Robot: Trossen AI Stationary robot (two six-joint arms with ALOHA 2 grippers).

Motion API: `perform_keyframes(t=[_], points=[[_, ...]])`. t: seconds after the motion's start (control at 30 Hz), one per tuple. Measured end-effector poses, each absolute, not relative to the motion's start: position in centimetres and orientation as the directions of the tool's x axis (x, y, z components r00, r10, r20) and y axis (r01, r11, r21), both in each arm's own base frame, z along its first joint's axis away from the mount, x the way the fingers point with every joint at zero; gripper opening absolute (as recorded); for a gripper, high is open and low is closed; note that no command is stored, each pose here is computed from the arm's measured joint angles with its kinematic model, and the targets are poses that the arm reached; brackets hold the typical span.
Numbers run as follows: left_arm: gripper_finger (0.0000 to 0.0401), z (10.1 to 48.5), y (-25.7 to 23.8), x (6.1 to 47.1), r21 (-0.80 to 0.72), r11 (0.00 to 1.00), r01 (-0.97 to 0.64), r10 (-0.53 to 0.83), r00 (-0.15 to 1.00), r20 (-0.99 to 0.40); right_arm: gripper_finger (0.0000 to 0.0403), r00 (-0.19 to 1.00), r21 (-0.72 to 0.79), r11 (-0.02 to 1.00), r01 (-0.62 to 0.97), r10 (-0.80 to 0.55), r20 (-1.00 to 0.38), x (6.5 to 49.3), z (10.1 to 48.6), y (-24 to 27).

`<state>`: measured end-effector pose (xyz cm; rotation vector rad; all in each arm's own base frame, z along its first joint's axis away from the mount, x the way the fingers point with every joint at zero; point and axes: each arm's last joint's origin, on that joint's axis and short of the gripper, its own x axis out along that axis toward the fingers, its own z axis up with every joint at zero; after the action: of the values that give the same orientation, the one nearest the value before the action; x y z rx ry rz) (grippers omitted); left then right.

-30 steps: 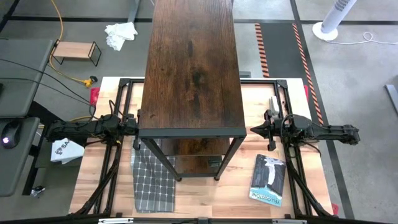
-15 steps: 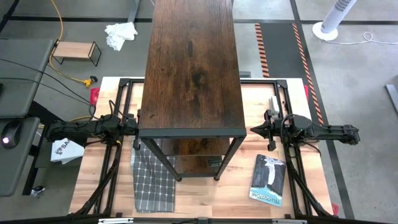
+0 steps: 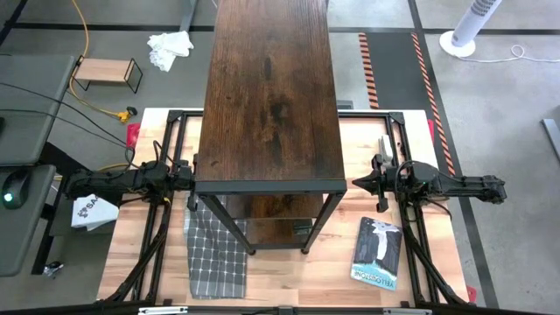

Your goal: Shelf spices

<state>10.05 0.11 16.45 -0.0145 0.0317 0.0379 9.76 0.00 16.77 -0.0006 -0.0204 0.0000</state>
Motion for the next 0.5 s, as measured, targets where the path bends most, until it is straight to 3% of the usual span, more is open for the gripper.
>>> perform_keyframes(t=[0.17, 0.23, 0.33, 0.43, 0.5], points=[[0.0005, 16.5, 0.1, 10.1, 0.009, 0.999, -0.039, 0.04, 0.999, -0.026, 0.0, 1.0, -0.001, 1.0, 0.0, 0.0, 0.02, 9.8, 16.8, 0.0], [0.0005, 17.2, 0.2, 10.1, 0.052, 0.997, -0.063, 0.061, 0.997, 0.043, 0.0, 1.0, -0.001, 1.0, 0.0, 0.0, 0.02, 9.8, 16.8, 0.0], [0.0005, 20.0, 0.2, 9.6, -0.137, 0.99, -0.018, 0.063, 0.941, 0.332, 0.0, 1.0, -0.001, 1.0, 0.0, 0.0, 0.02, 9.8, 16.8, 0.0], [0.0005, 23.1, 0.3, 7.8, -0.363, 0.913, 0.185, 0.103, 0.756, 0.646, 0.0, 1.0, -0.001, 1.0, 0.0, 0.0, 0.02, 9.8, 16.8, 0.0], [0.0005, 24.2, 0.5, 6.6, -0.432, 0.851, 0.298, 0.166, 0.628, 0.761, 0.0, 1.0, 0.0, 1.0, 0.0, 0.0, 0.02, 9.8, 16.8, 0.0]])
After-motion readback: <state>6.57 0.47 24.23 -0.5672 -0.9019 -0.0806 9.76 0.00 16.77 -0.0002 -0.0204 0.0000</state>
